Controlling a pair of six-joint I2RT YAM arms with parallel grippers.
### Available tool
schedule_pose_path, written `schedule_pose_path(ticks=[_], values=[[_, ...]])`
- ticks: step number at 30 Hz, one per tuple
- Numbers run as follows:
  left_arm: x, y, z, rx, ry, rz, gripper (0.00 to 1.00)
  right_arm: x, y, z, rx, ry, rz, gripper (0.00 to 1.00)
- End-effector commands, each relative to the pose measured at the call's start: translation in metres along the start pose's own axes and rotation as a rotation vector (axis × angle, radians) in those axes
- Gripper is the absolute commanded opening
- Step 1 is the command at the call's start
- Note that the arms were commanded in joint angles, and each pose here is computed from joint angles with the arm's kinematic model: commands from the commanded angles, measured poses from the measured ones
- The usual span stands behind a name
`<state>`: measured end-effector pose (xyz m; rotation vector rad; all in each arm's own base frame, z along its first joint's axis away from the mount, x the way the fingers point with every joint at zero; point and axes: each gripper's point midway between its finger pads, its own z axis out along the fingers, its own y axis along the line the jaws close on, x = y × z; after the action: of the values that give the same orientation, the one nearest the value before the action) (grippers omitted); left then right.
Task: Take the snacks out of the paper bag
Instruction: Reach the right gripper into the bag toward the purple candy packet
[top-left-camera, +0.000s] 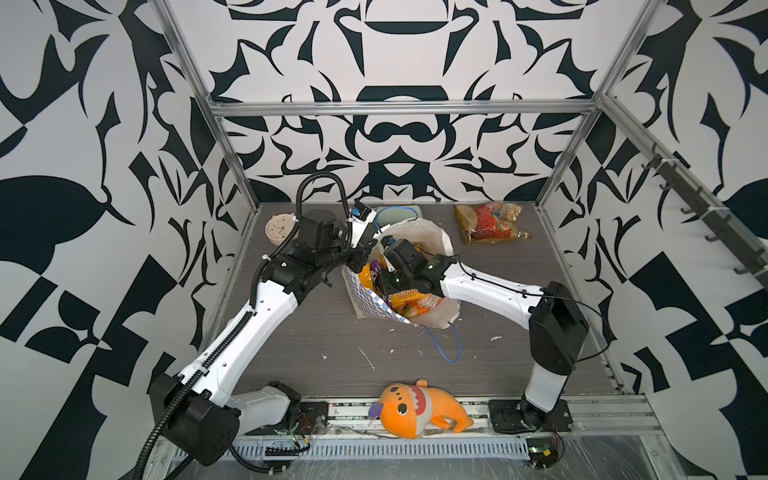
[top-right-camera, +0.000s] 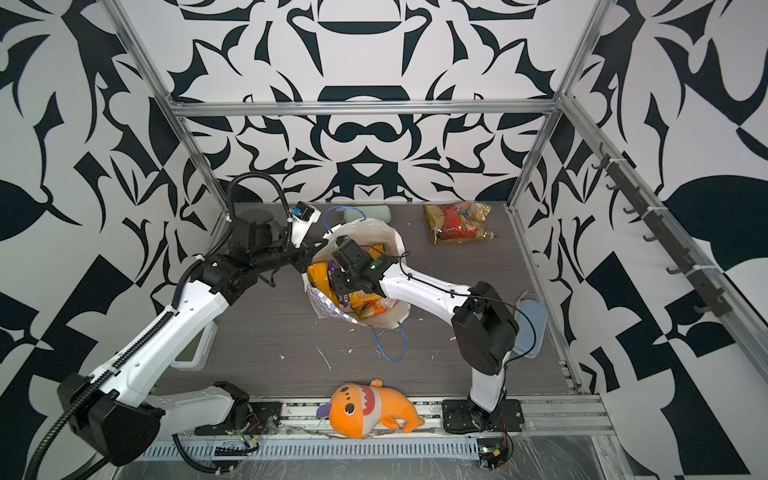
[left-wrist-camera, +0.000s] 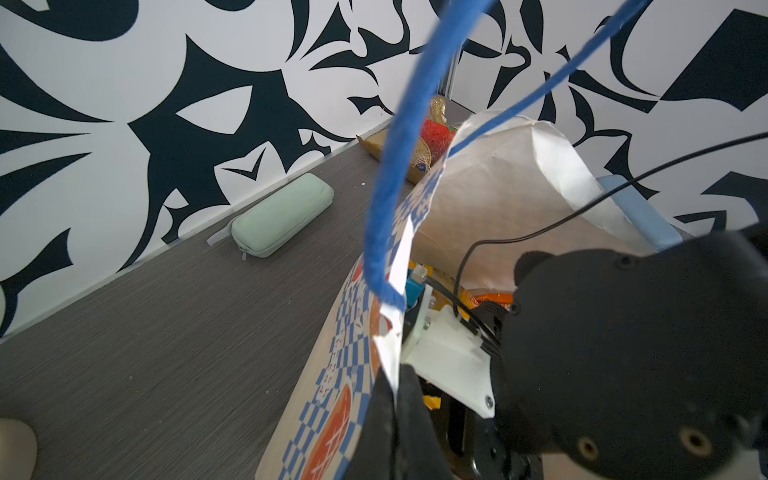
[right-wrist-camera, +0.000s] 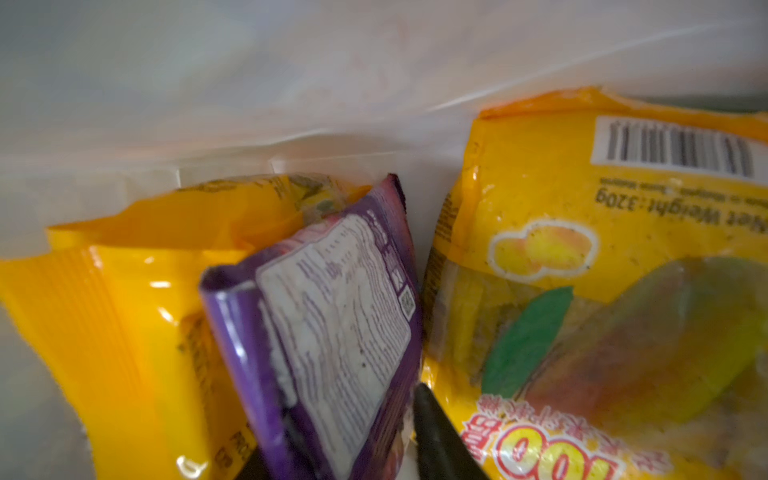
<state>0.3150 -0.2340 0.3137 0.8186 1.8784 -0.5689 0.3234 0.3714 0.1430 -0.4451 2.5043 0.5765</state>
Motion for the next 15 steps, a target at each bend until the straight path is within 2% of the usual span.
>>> schedule_pose_path(ticks=[1,3,6,10,12,15], values=[[-0.026,-0.012,-0.013,0.038,-0.104,0.045,0.0,-0.015,0.014,0.003,-0.052,-0.024,0.01,0.45],[-0.027,-0.012,-0.014,0.036,-0.106,0.046,0.0,-0.015,0.016,0.009,-0.06,-0.016,0.013,0.43],[-0.026,-0.011,-0.015,0.024,-0.106,0.05,0.0,-0.017,0.019,0.012,-0.069,-0.024,0.008,0.28],[-0.025,-0.008,-0.017,0.005,-0.108,0.058,0.0,-0.026,0.023,0.006,-0.08,-0.05,-0.005,0.16],[-0.024,-0.006,-0.017,-0.008,-0.111,0.056,0.0,-0.029,0.023,0.001,-0.079,-0.062,-0.011,0.05],[-0.023,-0.003,-0.016,-0.025,-0.109,0.055,0.0,-0.035,0.026,-0.006,-0.085,-0.086,-0.018,0.0]])
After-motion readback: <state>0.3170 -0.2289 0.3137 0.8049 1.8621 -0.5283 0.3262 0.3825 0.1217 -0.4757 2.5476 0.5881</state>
